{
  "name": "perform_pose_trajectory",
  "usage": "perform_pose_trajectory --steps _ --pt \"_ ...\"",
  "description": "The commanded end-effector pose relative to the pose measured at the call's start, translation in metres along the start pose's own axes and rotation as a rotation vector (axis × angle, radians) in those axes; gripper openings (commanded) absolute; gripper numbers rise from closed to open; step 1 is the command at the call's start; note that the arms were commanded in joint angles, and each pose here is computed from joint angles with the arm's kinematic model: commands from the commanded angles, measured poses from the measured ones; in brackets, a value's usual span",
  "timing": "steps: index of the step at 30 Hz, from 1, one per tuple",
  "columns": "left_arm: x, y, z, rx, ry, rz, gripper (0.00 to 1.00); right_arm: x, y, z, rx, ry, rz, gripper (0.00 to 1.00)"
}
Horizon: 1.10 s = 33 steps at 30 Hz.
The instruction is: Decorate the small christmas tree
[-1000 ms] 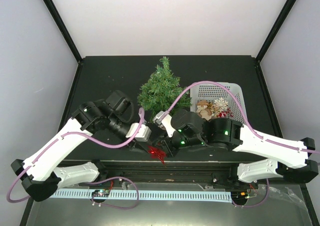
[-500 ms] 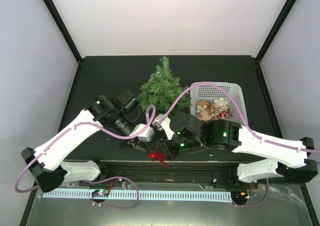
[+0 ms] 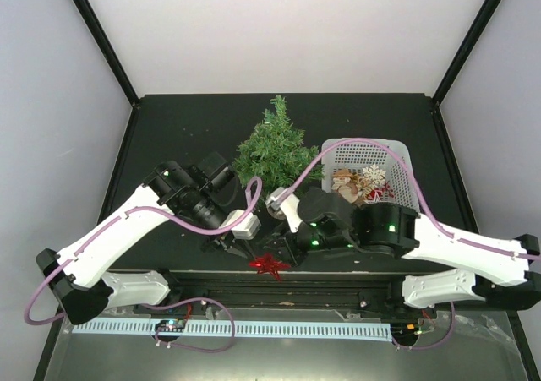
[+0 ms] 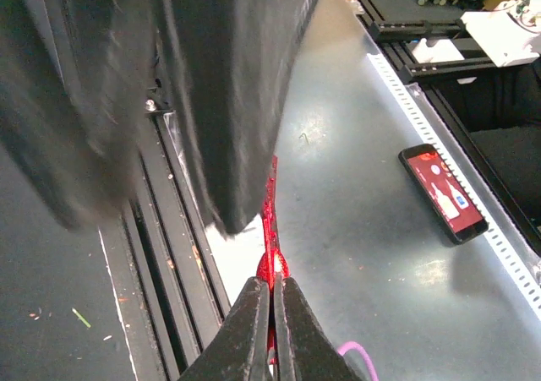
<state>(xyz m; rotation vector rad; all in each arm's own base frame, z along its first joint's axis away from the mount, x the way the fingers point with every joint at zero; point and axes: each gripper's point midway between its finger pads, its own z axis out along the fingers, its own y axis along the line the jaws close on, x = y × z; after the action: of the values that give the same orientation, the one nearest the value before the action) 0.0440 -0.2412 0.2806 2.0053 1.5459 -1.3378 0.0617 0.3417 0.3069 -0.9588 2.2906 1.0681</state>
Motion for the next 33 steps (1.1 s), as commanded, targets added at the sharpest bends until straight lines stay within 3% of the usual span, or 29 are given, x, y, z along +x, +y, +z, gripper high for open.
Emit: perform_pose_trajectory --steps 1,6,11,18,26,33 --pt "-0.009 -0.012 0.0 0.034 -0.06 0.016 0.02 -0.03 -0.003 -0.043 0.024 -0.196 -0.01 0.38" --pt "-0.014 -0.008 -0.001 -0.005 -0.088 0.032 0.02 -0.044 -0.003 -0.08 0.004 -0.336 -0.01 0.49" --pt "-0.033 -0.001 -0.02 -0.11 -0.16 0.067 0.01 -0.051 -0.003 -0.095 -0.029 -0.438 -0.001 0.5" --pt "-0.079 0.011 -0.073 -0.304 -0.348 0.117 0.02 -0.065 0.003 -0.073 -0.031 -0.479 -0.048 0.49" --pt "-0.117 0.006 -0.117 -0.221 -0.589 0.09 0.02 -0.108 0.013 -0.103 -0.01 -0.697 -0.119 0.48" --pt "-0.122 0.002 -0.118 -0.12 -0.61 0.085 0.02 -0.125 0.019 -0.11 0.02 -0.741 -0.165 0.42"
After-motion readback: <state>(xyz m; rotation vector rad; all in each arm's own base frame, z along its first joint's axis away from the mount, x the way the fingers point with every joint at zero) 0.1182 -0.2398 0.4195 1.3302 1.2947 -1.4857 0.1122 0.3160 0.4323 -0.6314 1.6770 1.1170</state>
